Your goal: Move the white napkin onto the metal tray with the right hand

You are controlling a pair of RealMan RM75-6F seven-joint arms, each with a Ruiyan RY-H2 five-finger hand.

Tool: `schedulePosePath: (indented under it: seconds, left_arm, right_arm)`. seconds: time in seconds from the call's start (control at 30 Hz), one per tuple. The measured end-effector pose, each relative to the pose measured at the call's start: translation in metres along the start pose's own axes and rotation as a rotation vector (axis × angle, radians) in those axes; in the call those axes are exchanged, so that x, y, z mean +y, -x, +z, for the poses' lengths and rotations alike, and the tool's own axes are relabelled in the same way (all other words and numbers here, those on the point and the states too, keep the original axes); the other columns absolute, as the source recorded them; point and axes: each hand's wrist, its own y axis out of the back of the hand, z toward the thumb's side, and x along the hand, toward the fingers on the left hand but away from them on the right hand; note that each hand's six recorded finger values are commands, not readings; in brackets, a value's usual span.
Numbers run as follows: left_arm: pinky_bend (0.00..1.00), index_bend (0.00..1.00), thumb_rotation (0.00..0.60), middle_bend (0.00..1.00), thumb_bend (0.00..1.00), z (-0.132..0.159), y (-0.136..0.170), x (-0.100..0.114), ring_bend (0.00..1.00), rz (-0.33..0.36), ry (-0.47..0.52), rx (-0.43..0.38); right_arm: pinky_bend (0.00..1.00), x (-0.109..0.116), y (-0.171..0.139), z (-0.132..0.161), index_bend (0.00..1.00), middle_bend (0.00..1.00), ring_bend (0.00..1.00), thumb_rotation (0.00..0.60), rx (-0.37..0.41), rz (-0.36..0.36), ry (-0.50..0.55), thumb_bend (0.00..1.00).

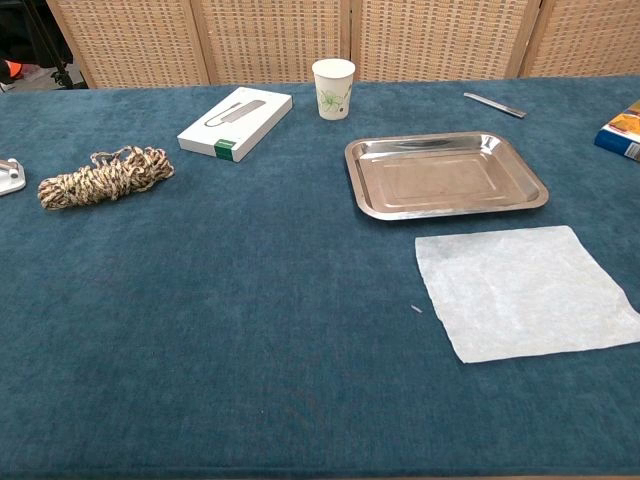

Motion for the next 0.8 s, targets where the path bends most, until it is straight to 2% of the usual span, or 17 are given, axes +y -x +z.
schedulePosePath:
  seconds: [0.17,0.33,0.53,0.8]
  left_arm:
    - [0.00,0.00,0.600,0.00,0.00,-0.001,0.000,-0.001,0.00,-0.003,0.000,0.005]
    - [0.00,0.00,0.600,0.00,0.00,-0.002,-0.002,0.001,0.00,0.000,0.006,0.013]
    - [0.00,0.00,0.600,0.00,0.00,-0.004,-0.005,0.002,0.00,0.011,0.007,0.030]
    - [0.00,0.00,0.600,0.00,0.00,-0.008,-0.010,0.000,0.00,0.001,0.005,0.061]
  right_arm:
    - [0.09,-0.004,0.000,0.000,0.20,0.05,0.00,0.600,0.003,0.015,-0.002,0.00]
    - [0.04,-0.014,0.009,0.004,0.25,0.00,0.00,0.600,0.029,0.045,0.008,0.00]
    - [0.02,-0.040,0.040,0.017,0.34,0.00,0.00,0.600,0.096,0.141,0.036,0.01]
    - [0.02,-0.087,0.098,0.073,0.39,0.00,0.00,0.600,0.209,0.278,0.026,0.19]
